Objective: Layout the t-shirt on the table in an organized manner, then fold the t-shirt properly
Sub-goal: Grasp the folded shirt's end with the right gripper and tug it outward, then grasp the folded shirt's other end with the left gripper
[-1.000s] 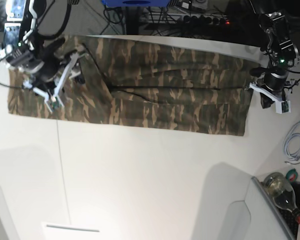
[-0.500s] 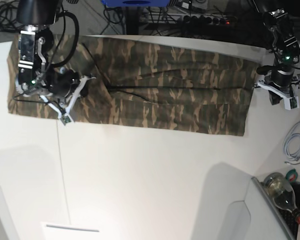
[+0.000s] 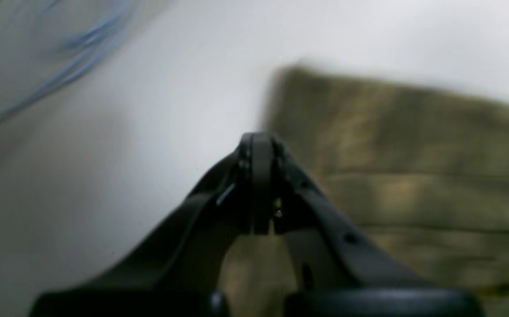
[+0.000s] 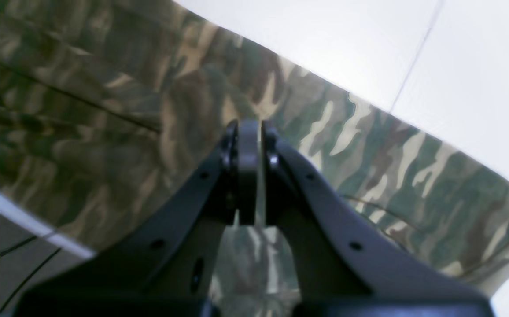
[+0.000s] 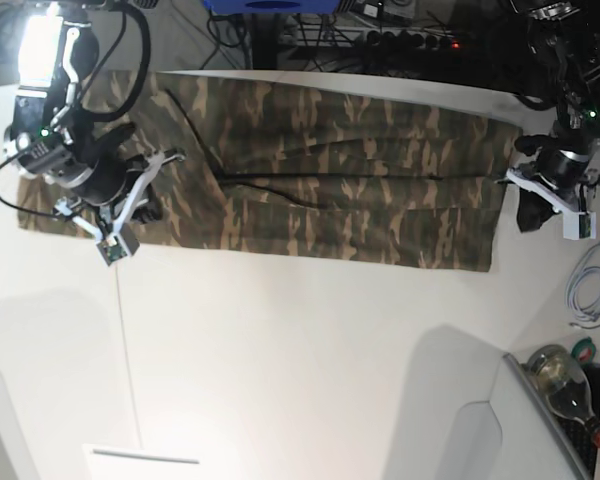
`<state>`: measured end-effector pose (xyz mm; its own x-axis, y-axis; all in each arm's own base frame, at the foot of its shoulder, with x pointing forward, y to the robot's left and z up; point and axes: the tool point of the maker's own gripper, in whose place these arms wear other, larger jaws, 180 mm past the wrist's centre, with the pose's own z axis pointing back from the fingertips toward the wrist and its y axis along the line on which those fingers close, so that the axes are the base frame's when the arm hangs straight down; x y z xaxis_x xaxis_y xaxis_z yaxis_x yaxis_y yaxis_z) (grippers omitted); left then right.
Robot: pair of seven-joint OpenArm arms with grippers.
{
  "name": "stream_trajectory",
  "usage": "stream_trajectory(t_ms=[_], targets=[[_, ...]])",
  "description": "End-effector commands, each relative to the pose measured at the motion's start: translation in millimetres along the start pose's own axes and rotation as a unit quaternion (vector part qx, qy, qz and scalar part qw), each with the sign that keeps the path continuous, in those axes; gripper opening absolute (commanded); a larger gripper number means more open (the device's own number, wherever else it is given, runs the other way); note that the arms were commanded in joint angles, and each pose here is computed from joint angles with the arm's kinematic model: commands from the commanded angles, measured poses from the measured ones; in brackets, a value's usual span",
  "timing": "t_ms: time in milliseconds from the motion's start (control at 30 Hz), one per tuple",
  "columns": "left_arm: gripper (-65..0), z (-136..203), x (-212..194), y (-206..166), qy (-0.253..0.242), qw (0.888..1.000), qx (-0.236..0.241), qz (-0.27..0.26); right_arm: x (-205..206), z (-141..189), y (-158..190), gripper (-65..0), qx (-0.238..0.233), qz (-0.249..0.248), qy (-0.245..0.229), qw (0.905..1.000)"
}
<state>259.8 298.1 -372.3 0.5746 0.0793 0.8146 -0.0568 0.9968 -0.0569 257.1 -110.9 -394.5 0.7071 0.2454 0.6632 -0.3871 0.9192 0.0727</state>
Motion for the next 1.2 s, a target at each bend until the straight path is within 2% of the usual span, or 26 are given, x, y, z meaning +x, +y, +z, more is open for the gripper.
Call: stream_trajectory(t_ms=[0,133,167,233,300,467,600,800,1067,1167], targets=[[-60.7,7.4,13.3,15.2,-0.016,1.0,0.009,0.002,17.6,5.6,-2.8,-62.1,-0.005,0.007,-0.03,0.9995],[-26.3,9.7,10.2,16.5,-0.022,0.998,-0.034,0.047,14.9,6.3,-2.1,-62.0,-0.005,0.007,-0.027,0.9996],[-19.4,7.8,3.4,16.9,-0.019,0.997,-0.043,0.061,12.9,6.4,-1.5,-62.0,-0.005,0.006,-0.025,0.9996],[-12.3,5.1,-9.0,21.4,-0.005,0.996,-0.056,0.068,11.5,6.5,-1.1,-62.0,-0.004,0.006,-0.024,0.9997],[-10.9,-1.9,-19.3,22.6,0.01,0.995,-0.076,0.069,8.4,6.4,-0.3,-62.0,-0.003,0.005,-0.02,0.9998],[-10.9,-17.0,-53.1,43.8,0.052,0.989,-0.063,0.126,5.8,6.5,1.0,-62.0,-0.002,0.004,-0.018,0.9998],[-10.9,-21.9,-54.5,46.0,0.019,0.987,-0.058,0.147,5.1,6.6,1.2,-62.0,-0.002,0.004,-0.017,0.9998],[-10.9,-36.8,-76.2,19.6,0.05,0.985,-0.094,0.139,5.1,6.6,1.2,-62.0,-0.002,0.004,-0.017,0.9998],[-11.2,-51.7,-93.0,19.6,0.072,0.977,-0.09,0.179,-1.0,7.1,3.1,-62.0,0.0,0.002,-0.011,0.9999],[-14.0,-53.3,-102.5,18.4,0.096,0.98,-0.087,0.153,-0.6,7.4,3.0,-62.0,0.0,0.002,-0.011,0.9999]])
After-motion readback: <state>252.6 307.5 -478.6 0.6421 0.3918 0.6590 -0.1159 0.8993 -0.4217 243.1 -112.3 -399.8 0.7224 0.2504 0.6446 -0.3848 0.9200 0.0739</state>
